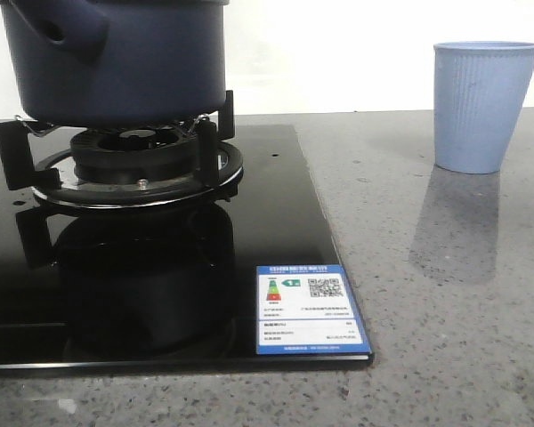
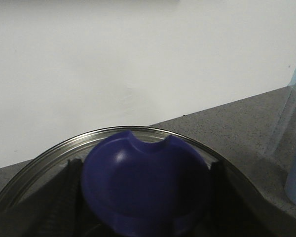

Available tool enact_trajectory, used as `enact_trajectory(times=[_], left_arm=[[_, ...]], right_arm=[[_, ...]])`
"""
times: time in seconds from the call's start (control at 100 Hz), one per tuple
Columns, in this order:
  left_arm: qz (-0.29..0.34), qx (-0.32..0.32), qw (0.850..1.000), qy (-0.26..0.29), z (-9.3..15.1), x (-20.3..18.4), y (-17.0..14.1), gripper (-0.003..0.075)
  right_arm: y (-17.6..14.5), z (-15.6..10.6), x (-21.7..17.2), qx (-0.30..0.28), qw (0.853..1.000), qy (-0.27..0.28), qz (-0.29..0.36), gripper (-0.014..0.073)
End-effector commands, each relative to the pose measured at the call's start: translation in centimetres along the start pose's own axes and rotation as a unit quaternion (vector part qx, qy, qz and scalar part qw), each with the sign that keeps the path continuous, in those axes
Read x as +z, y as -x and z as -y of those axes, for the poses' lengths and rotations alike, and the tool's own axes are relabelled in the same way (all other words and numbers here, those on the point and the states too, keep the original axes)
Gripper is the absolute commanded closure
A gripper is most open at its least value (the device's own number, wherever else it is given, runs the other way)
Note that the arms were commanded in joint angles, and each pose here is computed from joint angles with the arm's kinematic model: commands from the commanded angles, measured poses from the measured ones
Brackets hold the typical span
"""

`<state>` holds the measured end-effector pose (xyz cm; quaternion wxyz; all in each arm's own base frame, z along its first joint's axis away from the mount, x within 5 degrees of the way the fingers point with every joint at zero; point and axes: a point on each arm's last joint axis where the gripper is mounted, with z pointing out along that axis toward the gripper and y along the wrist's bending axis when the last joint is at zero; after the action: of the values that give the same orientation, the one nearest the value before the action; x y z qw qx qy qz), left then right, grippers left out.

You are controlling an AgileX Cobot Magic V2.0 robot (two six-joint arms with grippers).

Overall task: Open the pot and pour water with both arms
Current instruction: 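Lower the held lid back onto the pot with left gripper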

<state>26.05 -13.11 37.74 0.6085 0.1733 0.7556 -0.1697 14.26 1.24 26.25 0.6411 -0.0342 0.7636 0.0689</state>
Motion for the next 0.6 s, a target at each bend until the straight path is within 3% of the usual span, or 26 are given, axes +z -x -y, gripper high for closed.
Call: enact_trajectory(times=[0.0, 0.59], left_arm=[[0.068, -0.001, 0.998, 0.013, 0.1, -0.6, 2.3, 0.0362], [0.049, 0.008, 0.999, 0.014, 0.1, 0.9, 1.3, 0.0362]], right_arm=[[1.1, -0.2, -0.1, 0.003, 1.000, 0.011, 0.027, 0.0022], [1.1, -0.2, -0.1, 0.004, 1.000, 0.011, 0.026, 0.0022]])
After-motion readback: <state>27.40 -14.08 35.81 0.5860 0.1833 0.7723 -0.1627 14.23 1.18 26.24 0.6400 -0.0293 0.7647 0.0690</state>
